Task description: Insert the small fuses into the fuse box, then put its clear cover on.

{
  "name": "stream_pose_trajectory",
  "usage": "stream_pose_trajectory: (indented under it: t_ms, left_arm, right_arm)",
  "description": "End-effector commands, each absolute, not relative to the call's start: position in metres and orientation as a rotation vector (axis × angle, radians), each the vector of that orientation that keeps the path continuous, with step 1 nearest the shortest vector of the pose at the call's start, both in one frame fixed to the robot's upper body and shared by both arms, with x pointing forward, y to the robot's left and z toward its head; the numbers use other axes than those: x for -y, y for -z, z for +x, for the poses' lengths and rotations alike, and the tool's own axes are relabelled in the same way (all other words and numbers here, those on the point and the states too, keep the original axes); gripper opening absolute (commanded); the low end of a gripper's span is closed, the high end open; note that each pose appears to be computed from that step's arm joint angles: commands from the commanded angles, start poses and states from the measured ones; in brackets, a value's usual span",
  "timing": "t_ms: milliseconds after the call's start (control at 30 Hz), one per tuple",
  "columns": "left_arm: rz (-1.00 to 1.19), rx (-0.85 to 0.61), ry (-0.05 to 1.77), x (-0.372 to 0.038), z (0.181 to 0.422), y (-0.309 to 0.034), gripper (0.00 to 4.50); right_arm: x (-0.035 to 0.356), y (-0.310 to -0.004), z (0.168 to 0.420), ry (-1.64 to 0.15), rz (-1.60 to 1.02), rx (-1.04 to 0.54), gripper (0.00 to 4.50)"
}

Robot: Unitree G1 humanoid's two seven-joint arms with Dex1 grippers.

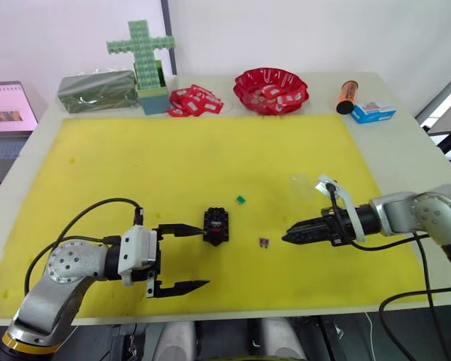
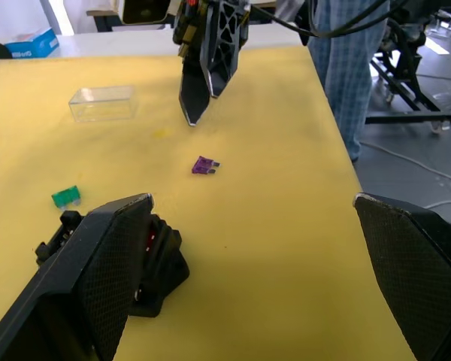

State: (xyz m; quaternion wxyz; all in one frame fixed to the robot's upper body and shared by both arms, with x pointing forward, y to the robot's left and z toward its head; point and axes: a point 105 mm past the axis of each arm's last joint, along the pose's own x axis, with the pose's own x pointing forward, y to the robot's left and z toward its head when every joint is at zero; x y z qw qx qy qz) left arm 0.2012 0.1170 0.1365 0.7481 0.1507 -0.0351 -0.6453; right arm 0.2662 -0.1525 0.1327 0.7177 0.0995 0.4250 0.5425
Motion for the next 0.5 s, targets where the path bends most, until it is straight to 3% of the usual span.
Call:
stream_pose_trajectory:
  t_ms: [33, 133, 267, 300, 500]
  left_arm:
    - [0.357, 0.109, 1.418, -0.116, 0.200, -0.142, 4.50]
    - [0.359, 0.111, 1.419, -0.115, 0.200, -0.142, 4.50]
    - [0.360, 0.111, 1.425, -0.115, 0.199, -0.142, 4.50]
    - [0.360, 0.111, 1.426, -0.115, 0.199, -0.142, 4.50]
    - [0.368, 0.108, 1.430, -0.115, 0.198, -0.142, 4.50]
  right_arm:
    - [0.150, -0.129, 0.270, -1.263, 0.136, -0.925, 2.94]
    - [0.150, -0.124, 0.272, -1.277, 0.127, -0.930, 2.94]
    - [0.147, -0.122, 0.271, -1.306, 0.133, -0.941, 2.15]
    - [0.146, -0.121, 0.271, -1.307, 0.132, -0.941, 1.76]
    - [0.143, -0.116, 0.276, -1.299, 0.152, -0.948, 1.76]
